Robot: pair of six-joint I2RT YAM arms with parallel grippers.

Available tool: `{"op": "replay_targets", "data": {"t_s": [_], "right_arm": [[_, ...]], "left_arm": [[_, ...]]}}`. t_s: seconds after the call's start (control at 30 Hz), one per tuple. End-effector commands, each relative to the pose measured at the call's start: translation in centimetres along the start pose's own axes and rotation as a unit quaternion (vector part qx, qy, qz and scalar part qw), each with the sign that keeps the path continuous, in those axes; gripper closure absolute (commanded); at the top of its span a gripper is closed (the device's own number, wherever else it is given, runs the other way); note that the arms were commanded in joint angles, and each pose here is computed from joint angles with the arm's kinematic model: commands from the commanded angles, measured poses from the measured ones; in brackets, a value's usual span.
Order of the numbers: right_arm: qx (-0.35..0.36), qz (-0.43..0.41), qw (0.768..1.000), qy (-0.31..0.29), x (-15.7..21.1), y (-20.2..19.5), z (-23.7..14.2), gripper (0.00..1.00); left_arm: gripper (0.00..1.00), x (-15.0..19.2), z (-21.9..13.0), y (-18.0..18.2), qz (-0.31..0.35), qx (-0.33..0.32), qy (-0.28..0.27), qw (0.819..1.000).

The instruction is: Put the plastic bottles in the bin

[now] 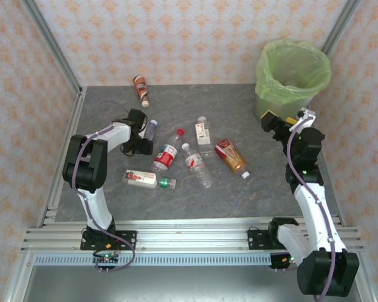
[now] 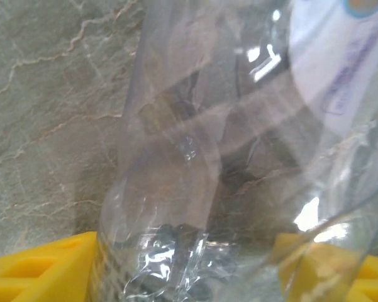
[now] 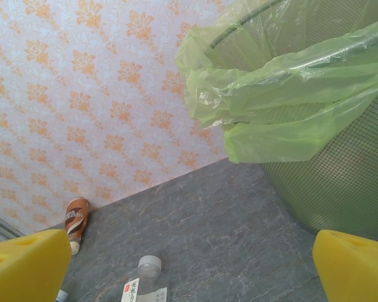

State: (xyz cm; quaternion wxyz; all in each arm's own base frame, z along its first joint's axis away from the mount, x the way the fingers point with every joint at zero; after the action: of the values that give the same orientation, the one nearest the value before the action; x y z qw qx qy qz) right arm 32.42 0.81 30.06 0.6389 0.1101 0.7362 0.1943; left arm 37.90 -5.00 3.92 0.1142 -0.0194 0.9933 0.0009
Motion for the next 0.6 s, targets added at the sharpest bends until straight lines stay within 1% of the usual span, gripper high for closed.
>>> {"op": "replay_targets", "data": {"t_s": [0.0, 0.1, 0.27, 0.4, 0.5, 0.57], "right_arm": [[0.002, -0.001, 1.000, -0.017, -0.5, -0.1, -0.1, 0.01], [0.005, 0.000, 1.000, -0.014, -0.3, -0.3, 0.0, 0.01], [0.008, 0.012, 1.000, -0.007, 0.0, -0.5, 0.4, 0.01], [0.006, 0.022, 1.000, -0.003, 0.2, -0.6, 0.7, 0.01], [0.004, 0.030, 1.000, 0.002, 0.4, -0.6, 0.9, 0.01], [-0.010, 0.031, 0.999, 0.011, 0.7, -0.2, 1.1, 0.01]], "left_arm": [[0.34, -0.1, -0.2, -0.5, 0.016, 0.000, 0.010, 1.000], [0.42, -0.2, -0.2, -0.6, 0.021, -0.004, 0.007, 1.000], [0.46, -0.8, -0.8, -1.0, 0.027, -0.012, -0.012, 0.999], [0.54, -1.4, -1.4, -1.1, 0.035, -0.023, -0.027, 0.999], [0.57, -1.7, -2.1, -1.3, 0.040, -0.024, -0.041, 0.998], [0.59, -2.0, -2.8, -1.2, 0.039, -0.026, -0.054, 0.997]]}}
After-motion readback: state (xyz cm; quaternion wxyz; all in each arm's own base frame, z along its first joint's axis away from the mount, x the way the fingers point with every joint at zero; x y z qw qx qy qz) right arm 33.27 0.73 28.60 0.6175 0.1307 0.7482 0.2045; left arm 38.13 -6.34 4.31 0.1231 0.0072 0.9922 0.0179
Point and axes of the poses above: each hand's point on the last joint's axis, 136 mm out from that joint toward the fingers, its own z axis out along the fingers, its own y axis along the line the jaws close on, x = y × z, the point moved 2 cm from there along -z, back along the fingers, and after that the axes turned 3 degrees about -z, right-handed, at the moved point
